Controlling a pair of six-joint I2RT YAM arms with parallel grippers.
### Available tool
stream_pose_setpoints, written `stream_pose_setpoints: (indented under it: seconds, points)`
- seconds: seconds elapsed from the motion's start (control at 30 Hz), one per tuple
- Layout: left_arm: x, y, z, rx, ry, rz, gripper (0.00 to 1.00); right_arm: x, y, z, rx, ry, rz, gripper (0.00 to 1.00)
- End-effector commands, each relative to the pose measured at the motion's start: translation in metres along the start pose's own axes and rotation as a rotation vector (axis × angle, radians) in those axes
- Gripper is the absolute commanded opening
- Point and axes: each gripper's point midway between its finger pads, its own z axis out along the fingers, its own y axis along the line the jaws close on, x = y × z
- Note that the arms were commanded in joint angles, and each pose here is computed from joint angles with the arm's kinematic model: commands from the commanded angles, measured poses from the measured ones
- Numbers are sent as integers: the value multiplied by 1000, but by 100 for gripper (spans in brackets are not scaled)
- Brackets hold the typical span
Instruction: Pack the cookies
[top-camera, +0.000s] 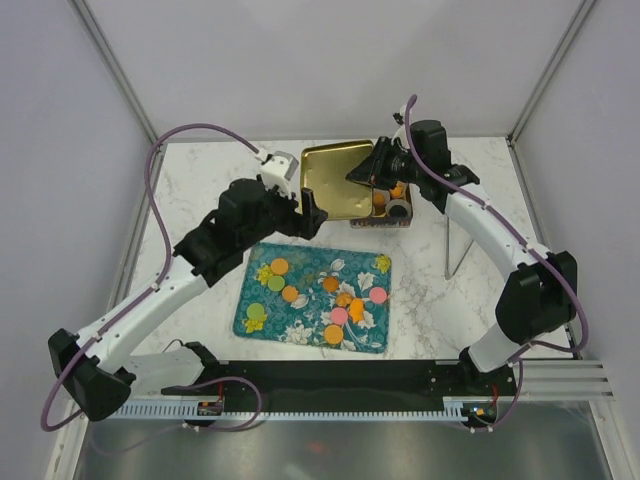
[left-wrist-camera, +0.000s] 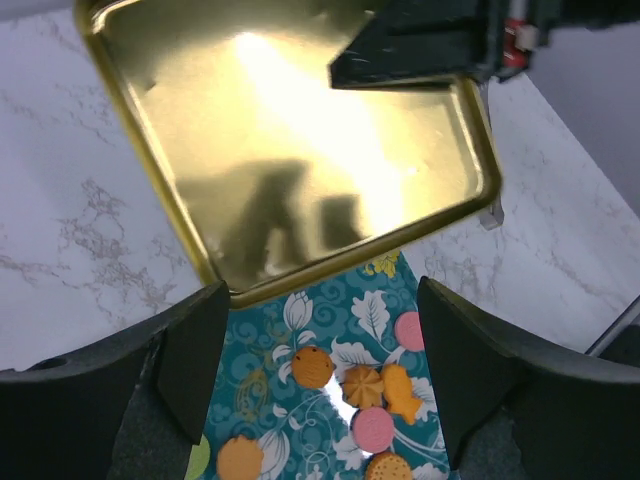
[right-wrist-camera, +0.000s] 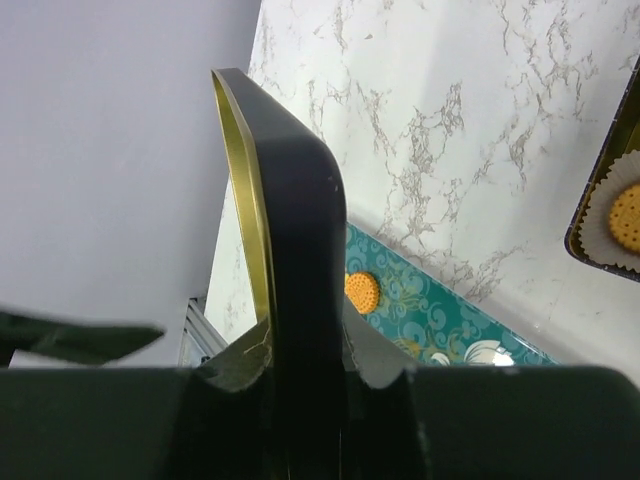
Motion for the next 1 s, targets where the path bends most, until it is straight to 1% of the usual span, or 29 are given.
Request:
stream_pose_setpoints:
  seconds: [0.0, 0.03, 0.07, 0.1, 0.13, 0.17, 0.2, 0.23, 0.27, 0.3, 0.33, 0.37, 0.4, 0.43, 0.47, 0.53, 0.57, 0.63, 0.7, 0.73, 0.8, 0.97]
  points:
    - [-6, -16, -12, -49, -91, 268, 84, -11, 9, 1, -1, 37, 25, 0]
    - [-8, -13, -14, -104, -108, 307, 85, -12, 7, 4, 5, 46, 38, 0]
    - [-11, -18, -14, -112, -132, 395, 86, -14, 8, 5, 7, 50, 41, 0]
    - [1, -30, -13, -97, -123, 457, 86, -16, 13, 4, 2, 56, 42, 0]
    - [1, -25, -13, -165, -138, 496, 87, -17, 10, 7, 9, 65, 51, 0]
    - [2, -25, -12, -187, -140, 584, 88, -19, 14, 7, 5, 64, 59, 0]
    - [8, -36, -6, -184, -164, 622, 88, -17, 11, 9, 13, 77, 73, 0]
    - [8, -35, -4, -215, -184, 657, 89, -16, 12, 10, 7, 86, 81, 0]
    - [20, -29, 0, -237, -169, 762, 89, -16, 13, 11, 7, 92, 95, 0]
    - [9, -38, 3, -242, -251, 761, 89, -17, 13, 11, 6, 94, 98, 0]
    - [10, -38, 4, -248, -279, 792, 90, -17, 15, 10, 5, 94, 98, 0]
    - [20, -32, 7, -262, -290, 877, 90, -17, 16, 9, 7, 94, 100, 0]
    - [6, -41, 7, -251, -394, 867, 91, -17, 16, 9, 7, 94, 102, 0]
    - [3, -42, 7, -259, -428, 939, 91, -18, 16, 8, 8, 93, 102, 0]
    - [8, -40, 10, -267, -442, 974, 91, -18, 17, 7, 9, 94, 105, 0]
    - [-4, -36, 15, -347, -506, 985, 91, -16, 17, 6, 11, 98, 103, 0]
    - [-12, -35, 16, -385, -515, 1028, 91, -14, 16, 6, 15, 101, 108, 0]
    - [-15, -41, 21, -396, -551, 1096, 91, -13, 15, 4, 19, 101, 106, 1]
    - [-22, -39, 23, -430, -582, 1108, 91, -10, 14, 3, 23, 107, 109, 1]
    - [-34, -36, 17, -476, -626, 1099, 91, -11, 14, 2, 22, 103, 110, 1]
    - [-38, -30, 24, -511, -621, 1117, 91, -9, 14, 0, 23, 106, 112, 2]
    - [-39, -35, 33, -483, -631, 1170, 90, -7, 14, -1, 25, 110, 115, 2]
